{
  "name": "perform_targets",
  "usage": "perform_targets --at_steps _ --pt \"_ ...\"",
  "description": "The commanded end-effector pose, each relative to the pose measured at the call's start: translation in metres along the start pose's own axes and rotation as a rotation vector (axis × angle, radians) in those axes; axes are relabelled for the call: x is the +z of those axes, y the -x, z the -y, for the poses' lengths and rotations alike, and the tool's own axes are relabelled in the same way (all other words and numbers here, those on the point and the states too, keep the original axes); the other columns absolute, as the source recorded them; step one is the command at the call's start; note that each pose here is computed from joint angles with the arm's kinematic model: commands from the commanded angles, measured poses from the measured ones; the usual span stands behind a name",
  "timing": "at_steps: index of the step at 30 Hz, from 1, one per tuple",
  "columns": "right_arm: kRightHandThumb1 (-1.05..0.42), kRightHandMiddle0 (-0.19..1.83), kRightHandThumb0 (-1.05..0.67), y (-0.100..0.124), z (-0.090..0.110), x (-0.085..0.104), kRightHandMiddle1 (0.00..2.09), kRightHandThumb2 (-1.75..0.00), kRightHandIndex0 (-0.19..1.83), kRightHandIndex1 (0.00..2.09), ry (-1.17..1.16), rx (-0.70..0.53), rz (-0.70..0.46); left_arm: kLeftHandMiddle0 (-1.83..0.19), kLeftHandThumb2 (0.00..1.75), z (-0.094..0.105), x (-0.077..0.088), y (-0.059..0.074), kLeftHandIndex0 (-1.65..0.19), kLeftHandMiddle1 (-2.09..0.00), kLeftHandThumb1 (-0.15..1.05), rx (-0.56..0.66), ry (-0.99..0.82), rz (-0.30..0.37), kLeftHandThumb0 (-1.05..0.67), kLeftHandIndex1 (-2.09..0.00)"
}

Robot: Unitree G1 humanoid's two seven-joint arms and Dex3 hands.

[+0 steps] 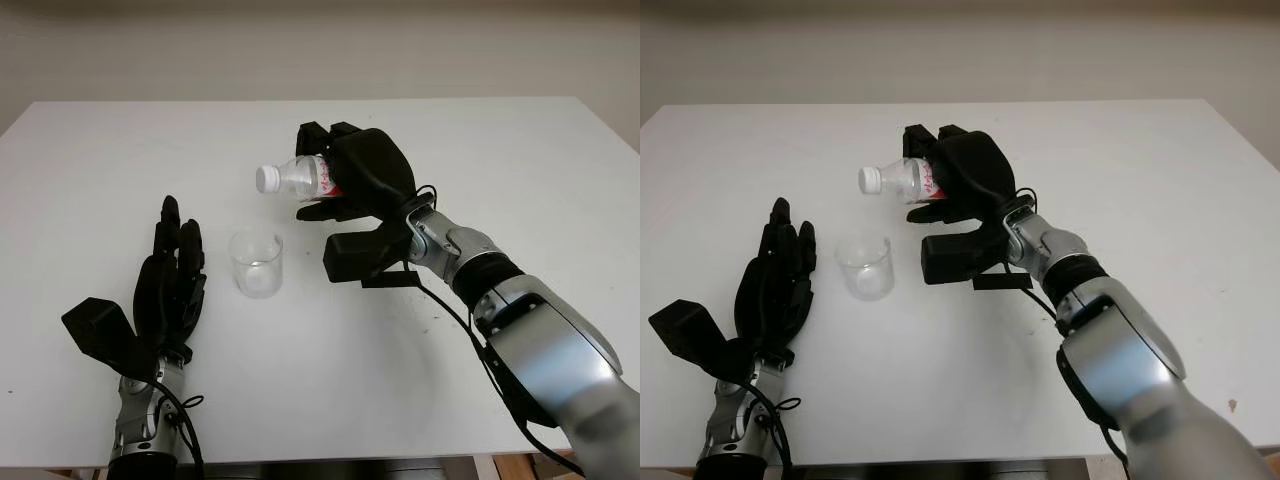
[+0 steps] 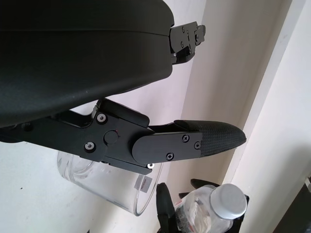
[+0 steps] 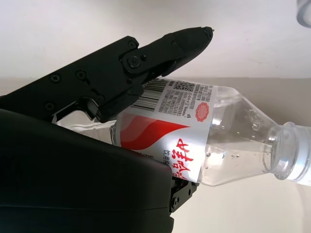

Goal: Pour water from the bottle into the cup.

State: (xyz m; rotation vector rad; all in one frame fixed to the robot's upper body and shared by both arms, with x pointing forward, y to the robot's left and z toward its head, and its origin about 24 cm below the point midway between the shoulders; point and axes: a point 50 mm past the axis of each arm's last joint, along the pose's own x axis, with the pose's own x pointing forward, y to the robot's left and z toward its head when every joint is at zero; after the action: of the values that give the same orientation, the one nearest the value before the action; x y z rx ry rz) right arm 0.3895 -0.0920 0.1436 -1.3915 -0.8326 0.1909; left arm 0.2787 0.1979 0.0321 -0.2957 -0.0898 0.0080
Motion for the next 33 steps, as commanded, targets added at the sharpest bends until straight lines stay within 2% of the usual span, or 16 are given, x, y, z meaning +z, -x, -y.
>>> perform_targets --at_steps 1,5,9,15,26,28,31,32,33 --pt "-1.05 0.92 -0.40 -0.008 0.014 -0.003 2.09 -0.17 1.30 2.09 0.072 -0.062 0.041 0.18 0.46 -0.005 -0.023 0.014 0.19 -0.05 1.05 0.037 0.023 -0.094 -0.76 -0.05" --pt "-1.05 0.91 -0.41 -0.007 0.016 -0.003 2.09 -0.15 1.27 2.09 0.153 -0.095 0.102 0.17 0.46 -0.004 -0.024 0.015 0.18 -0.06 1.05 0.046 0.021 -0.096 -0.76 -0.06" --pt "-1.05 0.76 -0.41 -0.009 0.018 -0.001 2.09 -0.12 1.25 2.09 0.215 -0.110 0.153 0.18 0.46 -0.004 -0.025 0.016 0.18 -0.05 1.05 0.041 0.033 -0.094 -0.75 -0.05" --pt "-1.05 0.74 -0.44 -0.012 0.021 0.001 2.09 -0.16 1.26 2.09 0.309 -0.121 0.205 0.18 0.46 -0.003 -0.026 0.016 0.18 -0.05 1.05 0.042 0.043 -0.089 -0.75 -0.05" --pt "-1.03 0.76 -0.51 -0.016 0.021 0.005 2.09 -0.07 1.29 2.09 0.454 -0.143 0.268 0.19 0.48 0.001 -0.029 0.018 0.19 -0.05 1.05 0.045 0.042 -0.101 -0.74 -0.04" --pt "-1.04 0.67 -0.53 -0.016 0.022 0.006 2.09 -0.06 1.27 2.09 0.505 -0.150 0.295 0.19 0.49 0.001 -0.030 0.019 0.19 -0.04 1.05 0.047 0.044 -0.101 -0.74 -0.04" --pt "-1.05 0.51 -0.55 -0.017 0.022 0.007 1.84 -0.09 1.16 2.09 0.554 -0.159 0.340 0.19 0.49 0.001 -0.030 0.019 0.19 -0.04 1.05 0.047 0.049 -0.102 -0.75 -0.04" --pt "-1.05 0.51 -0.55 -0.017 0.023 0.008 1.79 -0.10 1.14 2.09 0.569 -0.165 0.355 0.19 0.48 0.001 -0.030 0.019 0.19 -0.04 1.05 0.046 0.049 -0.103 -0.75 -0.04" --pt "-1.05 0.55 -0.54 -0.017 0.023 0.008 1.83 -0.14 1.14 2.09 0.580 -0.170 0.364 0.19 0.49 0.002 -0.031 0.019 0.19 -0.04 1.05 0.046 0.054 -0.103 -0.75 -0.03"
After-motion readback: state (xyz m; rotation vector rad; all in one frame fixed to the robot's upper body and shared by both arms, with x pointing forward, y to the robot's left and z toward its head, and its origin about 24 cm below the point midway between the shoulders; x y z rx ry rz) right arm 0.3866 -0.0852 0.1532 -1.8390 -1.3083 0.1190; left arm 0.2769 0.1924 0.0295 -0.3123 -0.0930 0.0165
